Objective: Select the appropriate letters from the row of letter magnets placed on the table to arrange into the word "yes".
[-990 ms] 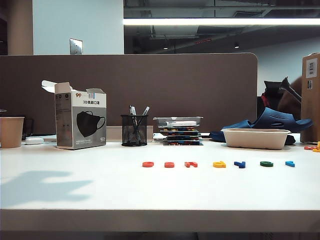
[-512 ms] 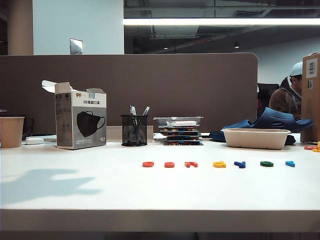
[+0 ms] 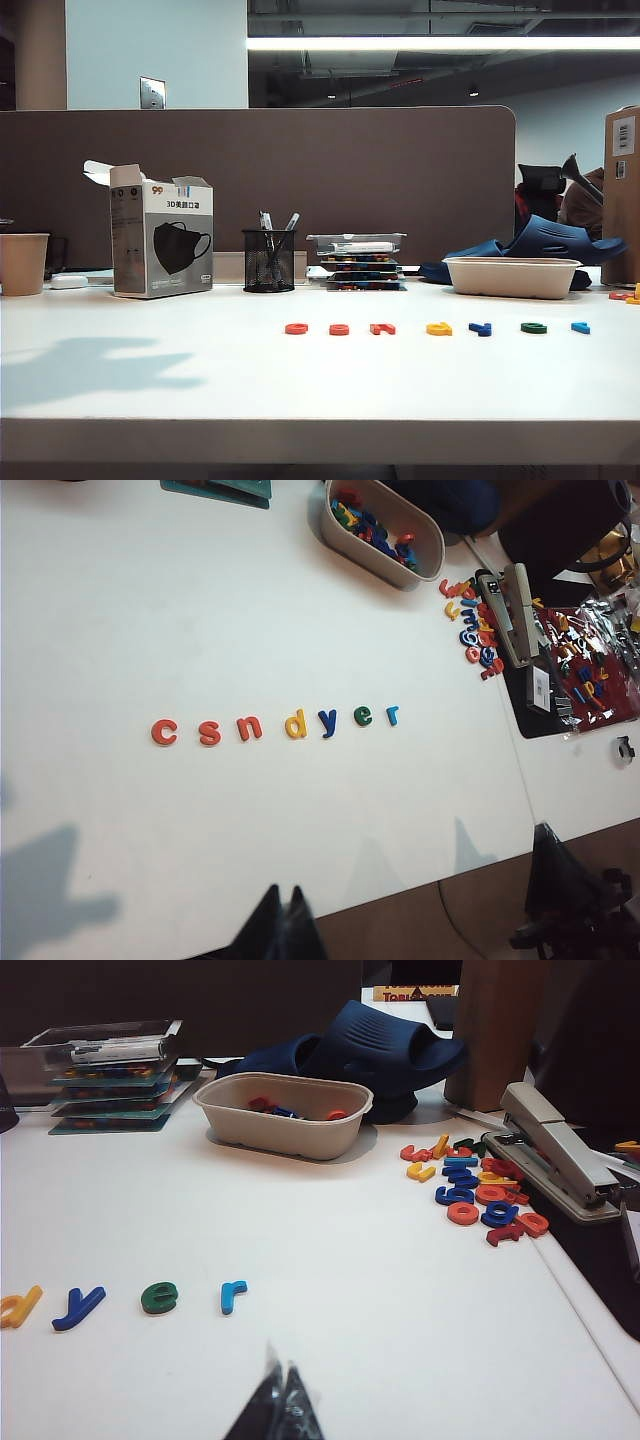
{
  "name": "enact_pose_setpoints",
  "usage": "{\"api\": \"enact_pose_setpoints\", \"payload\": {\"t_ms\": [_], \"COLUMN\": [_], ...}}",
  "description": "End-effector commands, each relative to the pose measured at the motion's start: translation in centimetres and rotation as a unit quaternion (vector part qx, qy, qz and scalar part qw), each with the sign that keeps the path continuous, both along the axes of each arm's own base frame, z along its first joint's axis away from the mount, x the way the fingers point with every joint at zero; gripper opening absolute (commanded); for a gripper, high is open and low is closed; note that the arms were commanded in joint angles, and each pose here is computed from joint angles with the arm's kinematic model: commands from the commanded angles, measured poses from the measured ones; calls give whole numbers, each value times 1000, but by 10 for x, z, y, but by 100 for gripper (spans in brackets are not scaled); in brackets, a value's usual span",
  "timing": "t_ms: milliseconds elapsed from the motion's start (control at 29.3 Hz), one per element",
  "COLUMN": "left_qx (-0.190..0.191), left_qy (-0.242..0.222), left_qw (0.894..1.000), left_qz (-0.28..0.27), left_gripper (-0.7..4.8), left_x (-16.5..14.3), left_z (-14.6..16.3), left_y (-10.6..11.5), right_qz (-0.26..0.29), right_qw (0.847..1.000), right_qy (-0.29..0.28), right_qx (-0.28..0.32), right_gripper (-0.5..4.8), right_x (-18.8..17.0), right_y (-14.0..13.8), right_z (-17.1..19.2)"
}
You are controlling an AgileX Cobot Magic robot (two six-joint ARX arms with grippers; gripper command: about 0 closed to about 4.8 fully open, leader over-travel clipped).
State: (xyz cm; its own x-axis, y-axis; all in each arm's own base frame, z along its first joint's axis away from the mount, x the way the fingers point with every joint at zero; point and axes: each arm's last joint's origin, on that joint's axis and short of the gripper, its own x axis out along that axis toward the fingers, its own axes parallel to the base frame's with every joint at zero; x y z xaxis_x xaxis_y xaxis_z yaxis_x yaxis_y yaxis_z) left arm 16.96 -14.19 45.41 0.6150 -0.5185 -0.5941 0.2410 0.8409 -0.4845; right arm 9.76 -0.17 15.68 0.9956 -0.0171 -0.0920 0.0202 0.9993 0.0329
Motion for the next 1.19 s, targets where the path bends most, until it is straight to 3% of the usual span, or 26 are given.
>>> {"api": "enact_pose_setpoints", "payload": {"t_ms": [34, 546, 819, 1195], "left_qx": [-3, -3, -3, -3], "left_qy": [-10, -10, -10, -10], "left_qw": [1000, 1000, 1000, 1000], "left_qz": [-1, -1, -1, -1], "left_gripper": [-5, -5, -5, -5], "left_x": [-1, -1, -1, -1], "left_z": [3, 3, 3, 3], "left_y": [0, 1, 0, 0], "right_qz": [0, 1, -1, -4], "right_qw": [1000, 1000, 998, 999], "right_qy": [-5, -19, -65, -48], "right_qx": [-1, 0, 14, 14], "right_gripper": [0, -1, -1, -1], "right_x": [0, -1, -12, -37], "right_y": [0, 0, 0, 0], "right_z": [-1, 9, 51, 109]}}
